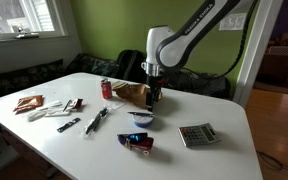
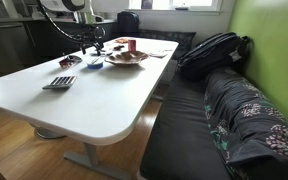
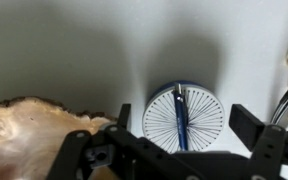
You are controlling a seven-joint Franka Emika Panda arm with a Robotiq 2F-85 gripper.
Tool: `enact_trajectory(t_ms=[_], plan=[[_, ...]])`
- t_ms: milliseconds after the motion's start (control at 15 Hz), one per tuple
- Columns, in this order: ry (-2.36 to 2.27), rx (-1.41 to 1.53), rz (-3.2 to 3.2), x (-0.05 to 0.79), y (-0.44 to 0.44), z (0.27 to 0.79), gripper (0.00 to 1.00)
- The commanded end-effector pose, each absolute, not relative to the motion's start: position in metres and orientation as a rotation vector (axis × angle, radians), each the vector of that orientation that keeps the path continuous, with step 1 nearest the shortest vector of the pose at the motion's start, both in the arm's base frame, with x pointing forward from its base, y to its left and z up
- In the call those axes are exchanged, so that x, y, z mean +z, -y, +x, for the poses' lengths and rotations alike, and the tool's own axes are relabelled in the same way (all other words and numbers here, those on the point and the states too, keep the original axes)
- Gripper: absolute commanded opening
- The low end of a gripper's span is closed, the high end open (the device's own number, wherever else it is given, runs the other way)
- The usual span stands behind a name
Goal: Take the pen off of the blue bowl and put it on wooden plate
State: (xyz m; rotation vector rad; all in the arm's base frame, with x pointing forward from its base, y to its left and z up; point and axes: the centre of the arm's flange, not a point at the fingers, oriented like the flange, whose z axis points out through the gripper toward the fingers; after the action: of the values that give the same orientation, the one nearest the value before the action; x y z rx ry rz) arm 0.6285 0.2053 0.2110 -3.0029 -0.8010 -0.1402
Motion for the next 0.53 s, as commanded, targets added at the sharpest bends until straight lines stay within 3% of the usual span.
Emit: enact_trajectory(t_ms=[0,67,267,333,400,467], plan=[[0.891,-0.082,-2.965,0.202,-0.225,0.671,1.00],[0.919,-0.061,-2.961,0.201,-0.229,0.676,1.00],[0.975,0.008,-2.957,0.197,-0.242,0.684,0.84],[0.989,0.030,-2.959,0.194,-0.246,0.685,0.83],[0.999,0.033,-2.961,0.190,-0.251,0.687,0.73],[1.001,0.034,-2.966,0.187,-0.254,0.689,0.73]])
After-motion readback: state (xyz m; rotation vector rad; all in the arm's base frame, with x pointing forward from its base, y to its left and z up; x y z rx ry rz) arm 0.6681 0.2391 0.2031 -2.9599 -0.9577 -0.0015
